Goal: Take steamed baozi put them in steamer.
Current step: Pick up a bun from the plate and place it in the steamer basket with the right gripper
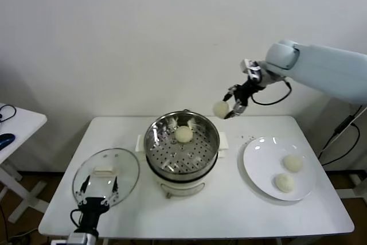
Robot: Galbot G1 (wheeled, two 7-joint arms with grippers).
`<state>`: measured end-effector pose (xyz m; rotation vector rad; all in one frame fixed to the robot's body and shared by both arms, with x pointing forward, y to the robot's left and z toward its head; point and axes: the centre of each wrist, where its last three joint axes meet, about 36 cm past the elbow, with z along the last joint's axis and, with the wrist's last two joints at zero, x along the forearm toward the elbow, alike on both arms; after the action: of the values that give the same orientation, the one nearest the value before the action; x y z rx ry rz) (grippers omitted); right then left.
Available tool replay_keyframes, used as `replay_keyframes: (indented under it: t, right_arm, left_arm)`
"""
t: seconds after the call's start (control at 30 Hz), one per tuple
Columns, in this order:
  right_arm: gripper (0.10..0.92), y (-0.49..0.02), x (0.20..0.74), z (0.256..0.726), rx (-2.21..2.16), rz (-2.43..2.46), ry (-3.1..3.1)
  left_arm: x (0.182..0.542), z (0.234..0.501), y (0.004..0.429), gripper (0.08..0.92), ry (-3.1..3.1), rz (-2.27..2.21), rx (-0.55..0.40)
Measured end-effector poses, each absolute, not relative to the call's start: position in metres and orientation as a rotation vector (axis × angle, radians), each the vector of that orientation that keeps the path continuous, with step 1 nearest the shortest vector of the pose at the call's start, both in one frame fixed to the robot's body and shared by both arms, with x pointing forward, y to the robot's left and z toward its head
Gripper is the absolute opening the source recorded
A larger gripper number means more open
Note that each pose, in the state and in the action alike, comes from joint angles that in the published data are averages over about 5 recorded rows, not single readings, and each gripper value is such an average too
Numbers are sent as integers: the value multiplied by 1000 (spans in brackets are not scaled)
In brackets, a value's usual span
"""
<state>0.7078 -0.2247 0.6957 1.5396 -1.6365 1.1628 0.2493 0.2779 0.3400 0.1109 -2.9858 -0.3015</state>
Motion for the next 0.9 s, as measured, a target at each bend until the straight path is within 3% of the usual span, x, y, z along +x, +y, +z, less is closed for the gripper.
replay_keyframes:
  t: [0.5, 0.9]
  right_arm:
    - [704, -83, 708, 639, 1694, 1184, -1517]
    - [704, -50, 695, 591, 1741, 1170, -1425]
  left_arm:
    - [246, 339, 278, 823, -2973, -318, 99]
    - [247, 338, 280, 823, -2971, -318, 108]
